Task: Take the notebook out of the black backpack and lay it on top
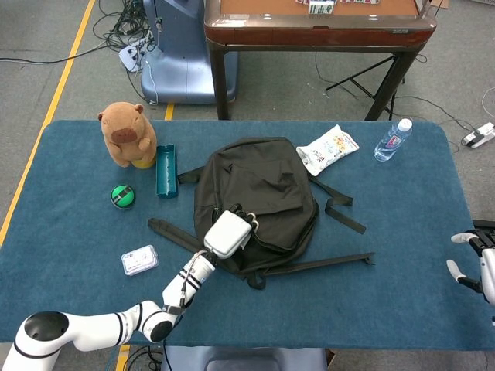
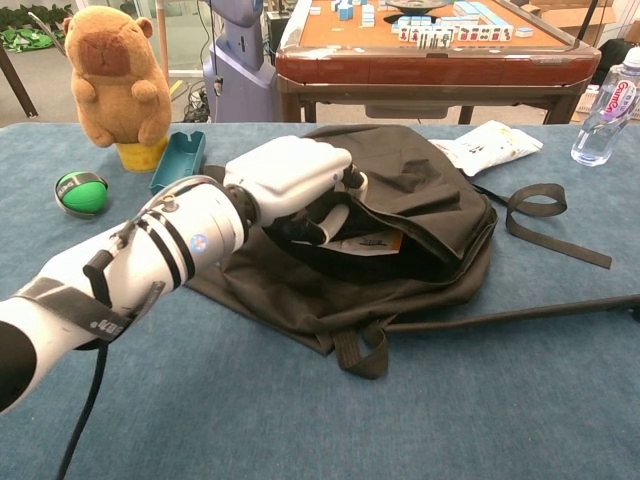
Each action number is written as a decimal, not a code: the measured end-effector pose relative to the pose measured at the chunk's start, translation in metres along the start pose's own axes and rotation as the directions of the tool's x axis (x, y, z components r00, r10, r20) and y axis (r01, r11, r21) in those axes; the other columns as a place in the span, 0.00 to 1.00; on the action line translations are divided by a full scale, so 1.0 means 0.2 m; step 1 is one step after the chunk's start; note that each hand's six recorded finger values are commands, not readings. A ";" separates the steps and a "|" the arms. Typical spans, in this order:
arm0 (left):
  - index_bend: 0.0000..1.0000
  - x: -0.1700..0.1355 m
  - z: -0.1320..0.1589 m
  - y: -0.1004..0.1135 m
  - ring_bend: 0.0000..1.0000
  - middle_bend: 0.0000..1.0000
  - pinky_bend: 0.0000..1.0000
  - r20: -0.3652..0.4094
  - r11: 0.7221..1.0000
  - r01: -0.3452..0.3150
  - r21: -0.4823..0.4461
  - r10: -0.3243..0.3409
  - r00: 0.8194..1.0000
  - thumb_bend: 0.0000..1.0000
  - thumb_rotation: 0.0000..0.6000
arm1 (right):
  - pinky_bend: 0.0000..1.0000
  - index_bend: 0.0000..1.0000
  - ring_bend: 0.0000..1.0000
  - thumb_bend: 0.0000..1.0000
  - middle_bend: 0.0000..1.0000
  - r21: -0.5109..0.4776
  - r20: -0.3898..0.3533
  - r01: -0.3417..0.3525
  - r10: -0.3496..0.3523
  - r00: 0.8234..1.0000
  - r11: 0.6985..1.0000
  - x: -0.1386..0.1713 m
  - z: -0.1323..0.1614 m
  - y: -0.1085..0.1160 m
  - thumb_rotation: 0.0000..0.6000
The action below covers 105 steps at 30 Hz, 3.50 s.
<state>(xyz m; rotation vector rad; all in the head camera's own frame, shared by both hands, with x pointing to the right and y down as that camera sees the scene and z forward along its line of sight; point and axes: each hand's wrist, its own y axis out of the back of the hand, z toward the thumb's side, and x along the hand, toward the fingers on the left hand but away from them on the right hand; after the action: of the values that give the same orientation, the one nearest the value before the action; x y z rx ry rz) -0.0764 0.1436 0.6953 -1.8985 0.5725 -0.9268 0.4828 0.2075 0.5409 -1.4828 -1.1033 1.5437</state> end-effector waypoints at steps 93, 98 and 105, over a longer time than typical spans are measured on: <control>0.67 0.00 -0.41 0.30 0.53 0.51 0.29 -0.410 0.825 -0.111 -0.554 -0.154 0.899 0.69 1.00 | 0.39 0.42 0.25 0.01 0.32 -0.041 -0.560 -0.207 0.149 0.815 0.977 -0.69 1.64 -1.05 1.00; 0.67 0.00 -0.43 0.30 0.53 0.51 0.29 -0.416 0.821 -0.115 -0.559 -0.158 0.896 0.69 1.00 | 0.39 0.42 0.25 0.01 0.31 -0.073 -0.575 -0.195 0.118 0.809 0.978 -0.69 1.65 -1.04 1.00; 0.67 0.00 -0.43 0.31 0.53 0.51 0.29 -0.418 0.815 -0.120 -0.566 -0.158 0.895 0.69 1.00 | 0.39 0.42 0.25 0.01 0.31 -0.090 -0.593 -0.185 0.097 0.800 0.979 -0.70 1.70 -1.02 1.00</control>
<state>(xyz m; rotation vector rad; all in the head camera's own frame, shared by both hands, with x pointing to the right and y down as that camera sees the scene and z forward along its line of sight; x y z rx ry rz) -0.1447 0.0687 0.6654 -2.2284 1.2366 -1.3309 0.1436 0.1218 0.7747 -2.0008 -0.7500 0.9813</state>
